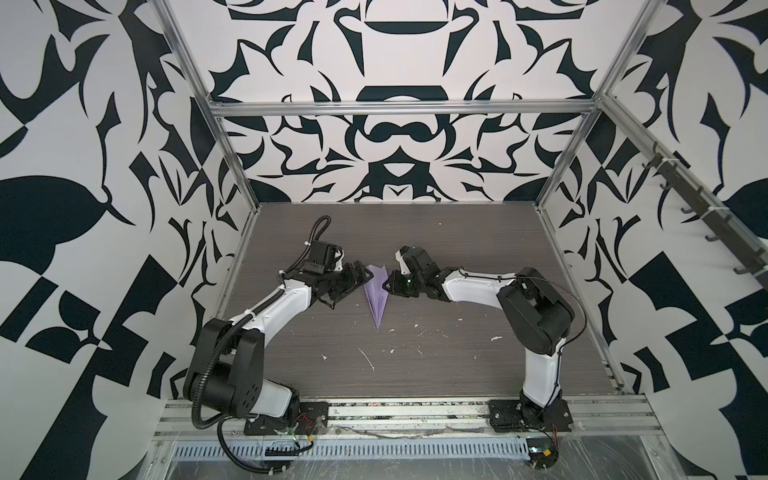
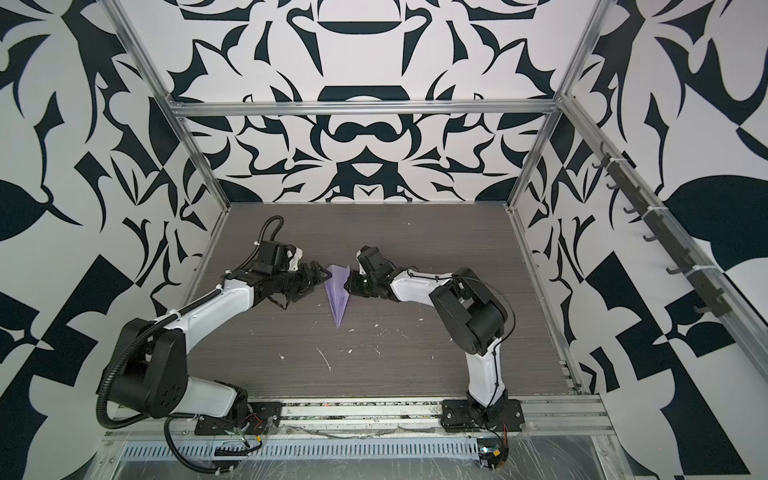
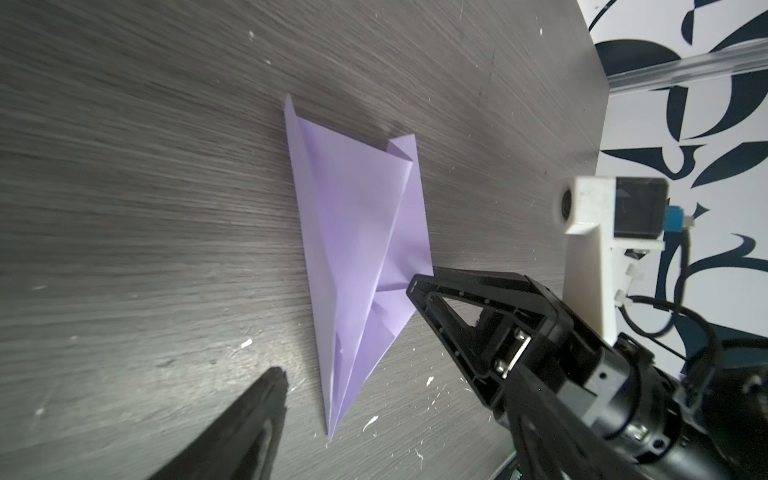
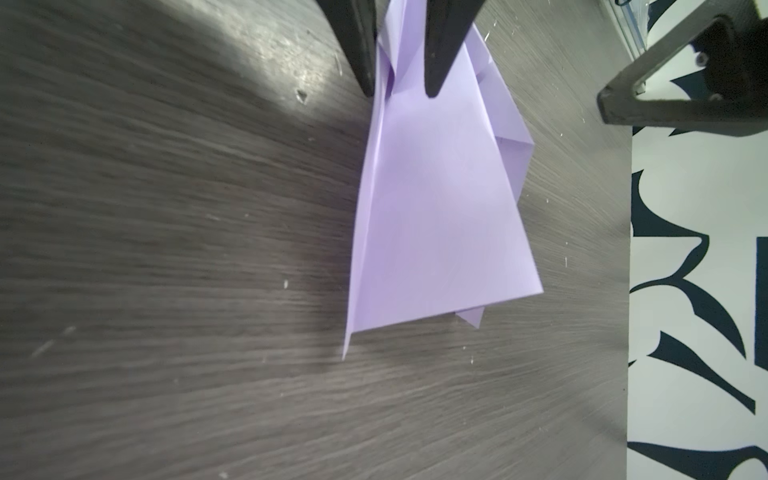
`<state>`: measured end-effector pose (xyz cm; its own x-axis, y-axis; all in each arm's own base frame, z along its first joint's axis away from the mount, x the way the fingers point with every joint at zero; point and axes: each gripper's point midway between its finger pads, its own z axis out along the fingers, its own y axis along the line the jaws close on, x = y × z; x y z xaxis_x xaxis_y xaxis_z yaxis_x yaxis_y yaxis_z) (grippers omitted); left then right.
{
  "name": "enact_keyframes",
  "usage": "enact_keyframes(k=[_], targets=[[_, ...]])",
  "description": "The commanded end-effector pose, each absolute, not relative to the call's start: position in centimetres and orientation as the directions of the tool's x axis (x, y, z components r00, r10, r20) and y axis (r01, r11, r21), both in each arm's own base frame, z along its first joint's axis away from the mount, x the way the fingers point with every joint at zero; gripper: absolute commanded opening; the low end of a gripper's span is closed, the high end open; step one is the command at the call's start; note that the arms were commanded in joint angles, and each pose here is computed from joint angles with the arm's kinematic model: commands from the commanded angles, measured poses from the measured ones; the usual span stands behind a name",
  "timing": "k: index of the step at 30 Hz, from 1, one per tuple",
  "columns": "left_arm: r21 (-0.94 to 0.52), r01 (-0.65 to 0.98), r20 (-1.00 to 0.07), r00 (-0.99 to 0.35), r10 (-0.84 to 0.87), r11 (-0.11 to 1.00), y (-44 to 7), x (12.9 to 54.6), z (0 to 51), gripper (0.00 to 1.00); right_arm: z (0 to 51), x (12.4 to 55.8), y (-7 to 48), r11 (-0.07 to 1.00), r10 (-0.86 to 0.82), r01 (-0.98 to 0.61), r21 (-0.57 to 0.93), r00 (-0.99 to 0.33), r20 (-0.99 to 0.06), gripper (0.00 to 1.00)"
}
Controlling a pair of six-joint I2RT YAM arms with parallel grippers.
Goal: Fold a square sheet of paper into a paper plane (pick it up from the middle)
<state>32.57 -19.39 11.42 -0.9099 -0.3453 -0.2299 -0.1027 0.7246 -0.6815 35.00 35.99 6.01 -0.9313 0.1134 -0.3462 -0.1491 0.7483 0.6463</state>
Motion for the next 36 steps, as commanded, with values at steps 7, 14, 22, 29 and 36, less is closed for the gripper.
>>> enact_keyframes(k=[7,14,22,29,36], targets=[[-0.662,-0.072,-0.241,-0.922,-0.303,0.746,-21.5,33.1,11.4,0.72,5.6,35.1,36.2,0.770,0.081,-0.155,0.618,-0.939,-0.335,0.26],[-0.645,-0.063,-0.227,-0.936,-0.269,0.761,-22.8,33.9,10.9,0.62,5.5,34.8,36.2,0.765,0.079,-0.148,0.626,-0.944,-0.319,0.26],[-0.553,-0.118,-0.172,-0.952,-0.252,0.825,-22.5,34.6,7.9,0.54,5.0,34.5,36.2,0.765,0.080,-0.135,0.630,-0.950,-0.301,0.25],[-0.475,-0.130,-0.163,-0.959,-0.232,0.870,-21.3,34.4,6.2,0.57,4.6,34.3,35.9,0.773,0.085,-0.117,0.623,-0.955,-0.284,0.25],[-0.443,-0.097,-0.161,-0.969,-0.186,0.891,-20.9,33.7,4.8,0.64,3.9,34.3,35.5,0.784,0.094,-0.093,0.613,-0.960,-0.266,0.23]])
